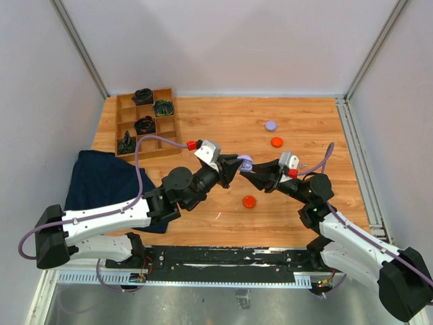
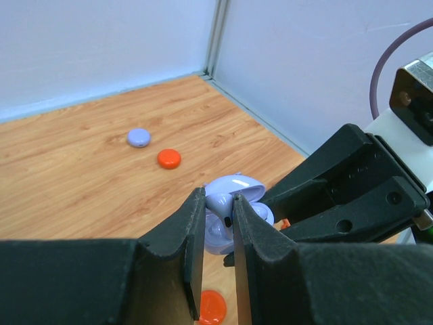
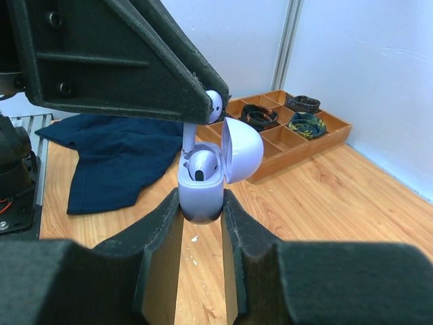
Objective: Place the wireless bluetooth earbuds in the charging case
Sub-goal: Place the earbud in the charging case, then close the charging case.
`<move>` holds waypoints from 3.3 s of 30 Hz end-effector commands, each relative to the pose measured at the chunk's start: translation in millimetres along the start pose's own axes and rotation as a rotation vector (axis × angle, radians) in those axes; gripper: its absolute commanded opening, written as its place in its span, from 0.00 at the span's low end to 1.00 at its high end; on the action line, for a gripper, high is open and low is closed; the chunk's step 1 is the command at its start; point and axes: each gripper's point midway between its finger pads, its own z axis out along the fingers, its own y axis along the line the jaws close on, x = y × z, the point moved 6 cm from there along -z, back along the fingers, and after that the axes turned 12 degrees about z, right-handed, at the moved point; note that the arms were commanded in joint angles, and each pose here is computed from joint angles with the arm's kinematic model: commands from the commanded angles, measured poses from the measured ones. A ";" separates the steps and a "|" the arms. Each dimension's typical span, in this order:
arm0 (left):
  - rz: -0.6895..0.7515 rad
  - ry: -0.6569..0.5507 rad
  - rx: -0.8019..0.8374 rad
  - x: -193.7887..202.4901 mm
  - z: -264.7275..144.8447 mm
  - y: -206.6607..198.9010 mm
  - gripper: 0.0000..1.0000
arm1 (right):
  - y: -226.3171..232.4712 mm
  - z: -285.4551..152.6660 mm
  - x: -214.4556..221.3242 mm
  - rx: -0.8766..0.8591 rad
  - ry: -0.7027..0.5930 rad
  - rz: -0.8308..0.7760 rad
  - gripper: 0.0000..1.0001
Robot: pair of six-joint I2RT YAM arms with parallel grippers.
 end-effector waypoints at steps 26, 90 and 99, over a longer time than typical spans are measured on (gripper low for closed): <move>0.012 -0.049 0.015 -4.3 4.9 -10.3 0.22 | 10.3 5.4 -25.8 -0.054 -0.069 -0.042 0.05; -0.333 0.223 0.606 2.8 -11.4 20.5 0.88 | 15.8 20.3 -14.6 -0.189 0.062 0.106 0.03; -0.372 0.261 0.617 17.4 -4.9 18.8 0.85 | 17.4 22.6 -14.3 -0.211 0.064 0.133 0.03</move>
